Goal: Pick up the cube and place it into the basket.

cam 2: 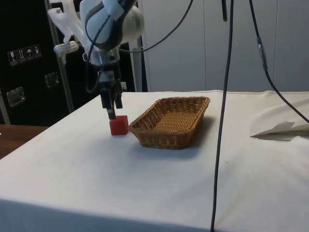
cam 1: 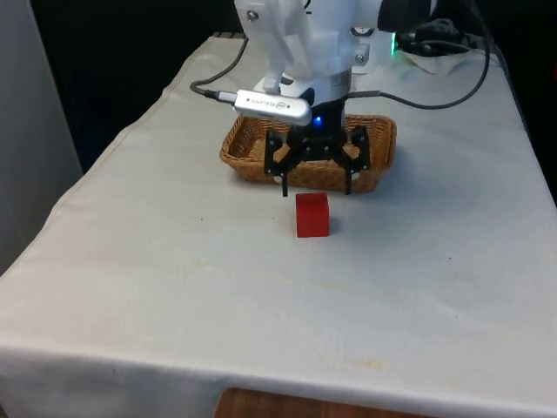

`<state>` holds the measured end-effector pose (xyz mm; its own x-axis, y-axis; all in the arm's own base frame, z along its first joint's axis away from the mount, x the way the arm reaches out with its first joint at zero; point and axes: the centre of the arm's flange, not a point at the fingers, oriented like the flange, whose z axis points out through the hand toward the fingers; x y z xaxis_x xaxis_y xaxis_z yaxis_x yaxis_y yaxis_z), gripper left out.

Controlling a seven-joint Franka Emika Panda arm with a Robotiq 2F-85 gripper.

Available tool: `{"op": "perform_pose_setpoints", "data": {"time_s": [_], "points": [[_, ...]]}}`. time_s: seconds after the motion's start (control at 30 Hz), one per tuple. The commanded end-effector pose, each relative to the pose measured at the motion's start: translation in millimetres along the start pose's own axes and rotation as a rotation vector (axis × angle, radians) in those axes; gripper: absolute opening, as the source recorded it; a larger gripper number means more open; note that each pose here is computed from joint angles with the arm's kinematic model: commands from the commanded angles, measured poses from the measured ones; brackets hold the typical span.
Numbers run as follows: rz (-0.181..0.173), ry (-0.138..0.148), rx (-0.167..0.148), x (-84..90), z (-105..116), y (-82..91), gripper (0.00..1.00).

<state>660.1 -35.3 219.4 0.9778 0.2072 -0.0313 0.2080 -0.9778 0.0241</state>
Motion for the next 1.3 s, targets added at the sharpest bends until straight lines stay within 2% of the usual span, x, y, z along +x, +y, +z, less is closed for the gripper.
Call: {"op": "perform_pose_setpoints", "data": {"time_s": [0.0, 0.07, 0.1, 0.13, 0.2, 1.27], "points": [[-0.002, 0.006, -0.009, 0.6, 2, -0.3, 1.00], [-0.003, 0.006, -0.013, 0.7, 4, -0.2, 1.00], [-0.002, 0.001, -0.003, 0.4, 3, -0.4, 1.00], [-0.005, 0.006, -0.016, 0.8, 7, -0.1, 1.00], [-0.005, 0.006, -0.015, 0.9, 8, -0.7, 1.00], [-0.003, -0.001, -0.010, 0.6, 11, 0.3, 1.00]]}}
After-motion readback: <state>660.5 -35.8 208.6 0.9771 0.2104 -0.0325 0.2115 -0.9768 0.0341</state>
